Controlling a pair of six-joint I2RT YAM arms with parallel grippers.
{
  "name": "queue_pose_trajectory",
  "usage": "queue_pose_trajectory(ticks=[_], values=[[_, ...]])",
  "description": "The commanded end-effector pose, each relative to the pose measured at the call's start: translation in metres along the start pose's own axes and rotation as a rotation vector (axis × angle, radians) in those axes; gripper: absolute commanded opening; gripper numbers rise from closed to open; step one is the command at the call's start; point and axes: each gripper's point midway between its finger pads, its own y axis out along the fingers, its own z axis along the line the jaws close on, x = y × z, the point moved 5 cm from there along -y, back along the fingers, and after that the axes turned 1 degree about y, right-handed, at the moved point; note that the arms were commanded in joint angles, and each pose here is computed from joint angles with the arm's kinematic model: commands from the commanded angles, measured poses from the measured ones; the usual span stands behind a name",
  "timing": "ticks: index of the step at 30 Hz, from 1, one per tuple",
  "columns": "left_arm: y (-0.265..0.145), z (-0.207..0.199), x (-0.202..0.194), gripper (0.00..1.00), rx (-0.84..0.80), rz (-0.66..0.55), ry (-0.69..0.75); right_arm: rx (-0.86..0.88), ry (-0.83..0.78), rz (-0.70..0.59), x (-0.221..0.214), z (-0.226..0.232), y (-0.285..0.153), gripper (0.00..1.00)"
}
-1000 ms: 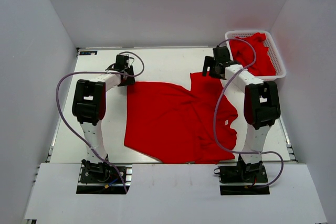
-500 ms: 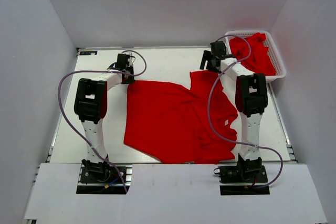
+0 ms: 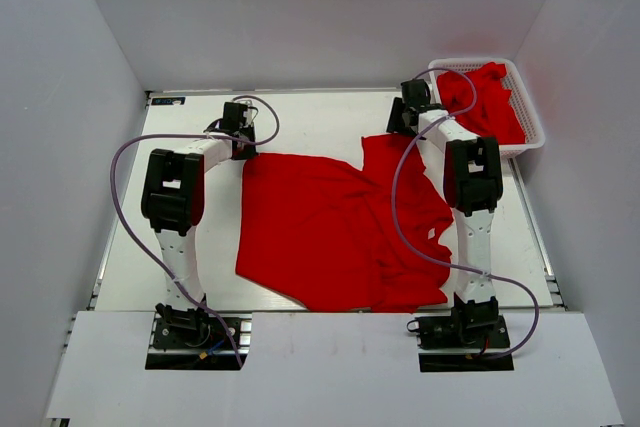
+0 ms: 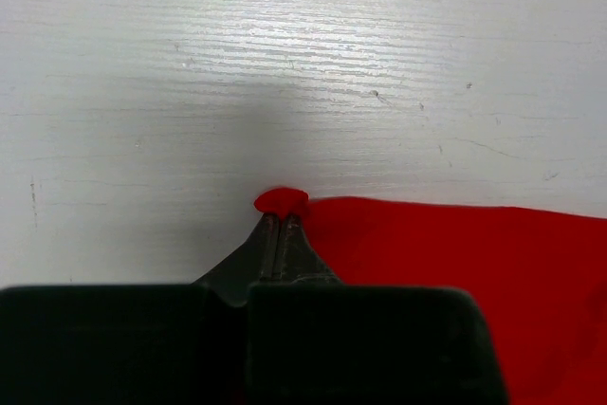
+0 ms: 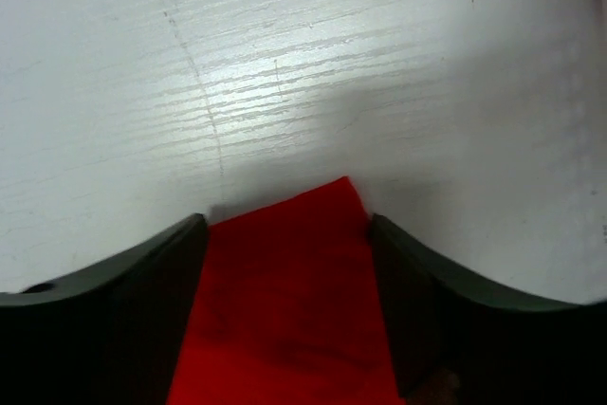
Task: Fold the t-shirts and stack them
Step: Flatten out the tshirt
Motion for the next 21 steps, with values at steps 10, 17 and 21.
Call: queue_pose_trajectory(ticks=[10, 17, 21], values=[[-0.01, -0.006, -0.008, 0.0, -0.045, 0.078, -0.005, -0.009, -0.001, 0.029, -0.02, -0.007, -0.008, 0.0], [-0.054, -0.01, 0.05, 0.0, -0.057, -0.107, 0.007, 0.102, -0.037, -0.306, 0.065, 0.007, -0.07, 0.0], [-0.111, -0.012, 0.087, 0.0, -0.079, -0.308, 0.015, 0.126, -0.071, -0.528, 0.095, -0.002, -0.141, 0.0]])
